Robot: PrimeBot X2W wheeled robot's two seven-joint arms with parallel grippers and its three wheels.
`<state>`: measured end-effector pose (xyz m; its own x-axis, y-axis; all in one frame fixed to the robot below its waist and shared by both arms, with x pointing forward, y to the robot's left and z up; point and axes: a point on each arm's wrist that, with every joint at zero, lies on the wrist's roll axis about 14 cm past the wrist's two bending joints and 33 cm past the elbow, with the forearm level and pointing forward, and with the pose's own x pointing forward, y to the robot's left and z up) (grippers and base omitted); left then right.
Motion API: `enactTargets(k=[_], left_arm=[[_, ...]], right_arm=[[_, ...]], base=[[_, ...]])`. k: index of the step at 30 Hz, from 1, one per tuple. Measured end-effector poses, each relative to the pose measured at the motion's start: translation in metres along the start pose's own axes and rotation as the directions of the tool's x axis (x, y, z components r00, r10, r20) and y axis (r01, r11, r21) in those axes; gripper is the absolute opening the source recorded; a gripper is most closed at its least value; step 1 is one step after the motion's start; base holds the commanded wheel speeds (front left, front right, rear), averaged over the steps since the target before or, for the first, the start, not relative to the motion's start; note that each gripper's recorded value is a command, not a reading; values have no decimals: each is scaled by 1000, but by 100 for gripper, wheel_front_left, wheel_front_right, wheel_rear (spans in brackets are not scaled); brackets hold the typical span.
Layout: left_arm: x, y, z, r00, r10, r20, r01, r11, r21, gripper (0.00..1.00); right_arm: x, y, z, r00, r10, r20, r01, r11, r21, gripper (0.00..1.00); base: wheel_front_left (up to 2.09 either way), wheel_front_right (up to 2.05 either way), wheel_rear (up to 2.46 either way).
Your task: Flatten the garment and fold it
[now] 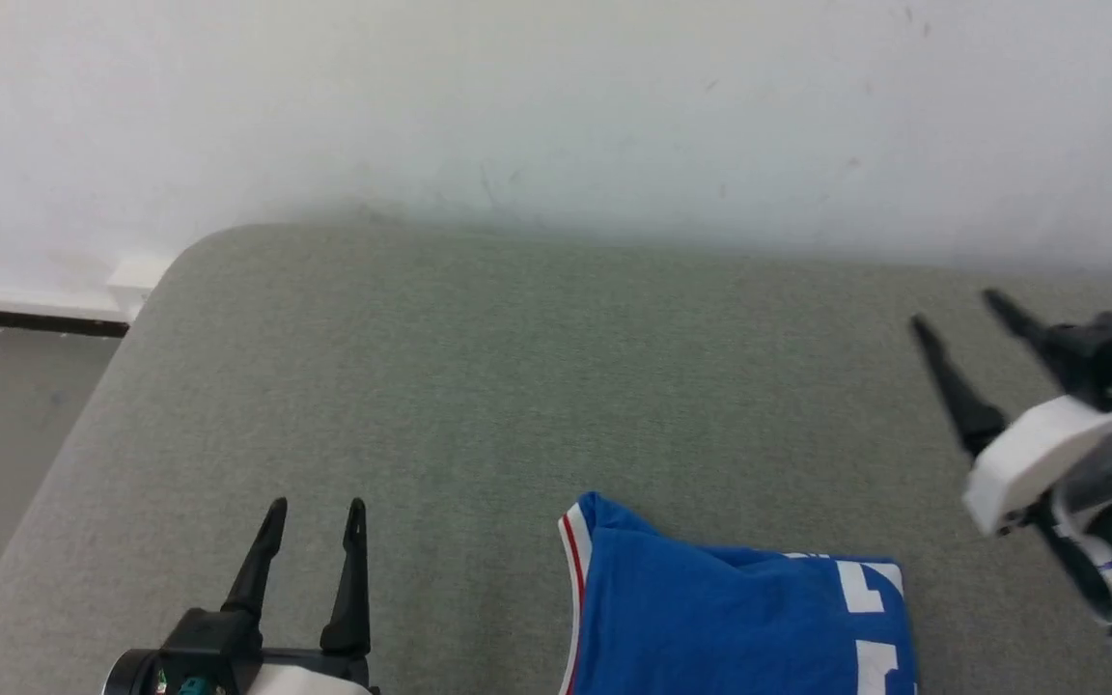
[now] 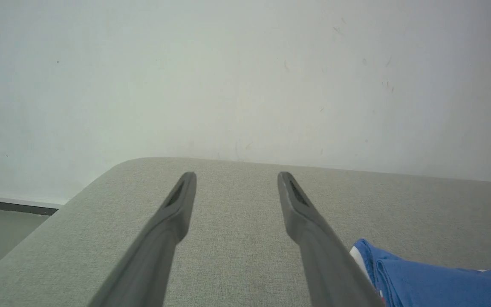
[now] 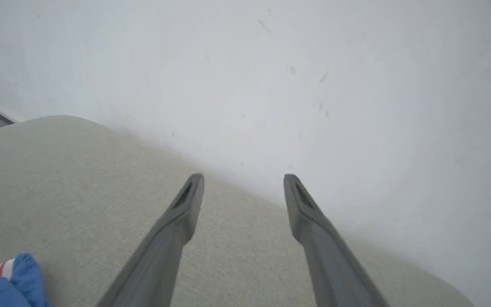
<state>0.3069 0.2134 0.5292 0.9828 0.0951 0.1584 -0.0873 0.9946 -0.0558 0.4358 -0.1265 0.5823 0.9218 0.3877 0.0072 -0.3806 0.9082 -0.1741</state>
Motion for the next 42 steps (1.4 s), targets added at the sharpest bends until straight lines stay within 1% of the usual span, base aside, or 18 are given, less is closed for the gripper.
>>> enactTargets(k=[2, 5, 7, 11, 15, 17, 22, 25, 30, 35, 39, 42], left_arm=[[4, -7, 0, 1000, -22, 2, 22, 1000, -4, 100], [9, -17, 0, 999, -52, 4, 52, 999, -10, 100], [13, -22, 0, 998, -69, 6, 69, 997, -20, 100], [18, -30, -1, 996, -90, 5, 90, 995, -30, 100], [18, -36, -4, 994, -105, -6, 105, 994, -39, 100], [18, -38, -4, 994, -109, -8, 109, 993, -41, 100], [16, -38, -4, 994, -109, -7, 109, 993, -47, 100], [15, -37, -4, 994, -107, -6, 106, 993, -47, 100], [14, -37, -4, 994, -105, -7, 104, 993, -48, 100], [12, -37, -7, 994, -105, -19, 104, 993, -49, 100], [12, -35, -11, 995, -99, -30, 97, 994, -48, 100], [14, -33, -14, 995, -92, -40, 90, 995, -47, 100]], right_arm=[[-10, -25, 9, 996, -64, 55, 68, 995, -71, 100], [-31, -52, 10, 982, -156, 104, 166, 982, -94, 100], [-46, -62, 6, 971, -205, 119, 217, 972, -91, 100], [-75, -69, 1, 938, -304, 167, 314, 949, -37, 100], [-94, -55, -15, 932, -327, 156, 333, 943, -16, 100], [-100, -50, -17, 926, -340, 162, 345, 938, -5, 100], [-110, -39, -25, 921, -360, 151, 359, 933, 32, 100], [-112, -32, -33, 926, -354, 129, 352, 935, 35, 100], [-113, -28, -36, 929, -351, 120, 350, 936, 29, 100], [-109, -24, -37, 933, -344, 105, 341, 939, 47, 100], [-100, -12, -56, 958, -287, -21, 287, 952, 108, 100], [-96, -2, -83, 960, -208, -187, 239, 957, 162, 100]], base=[[0, 0, 0], [0, 0, 0], [0, 0, 0], [0, 0, 0], [0, 0, 0], [0, 0, 0], [0, 0, 0], [0, 0, 0], [0, 0, 0], [0, 0, 0], [0, 0, 0], [0, 0, 0]])
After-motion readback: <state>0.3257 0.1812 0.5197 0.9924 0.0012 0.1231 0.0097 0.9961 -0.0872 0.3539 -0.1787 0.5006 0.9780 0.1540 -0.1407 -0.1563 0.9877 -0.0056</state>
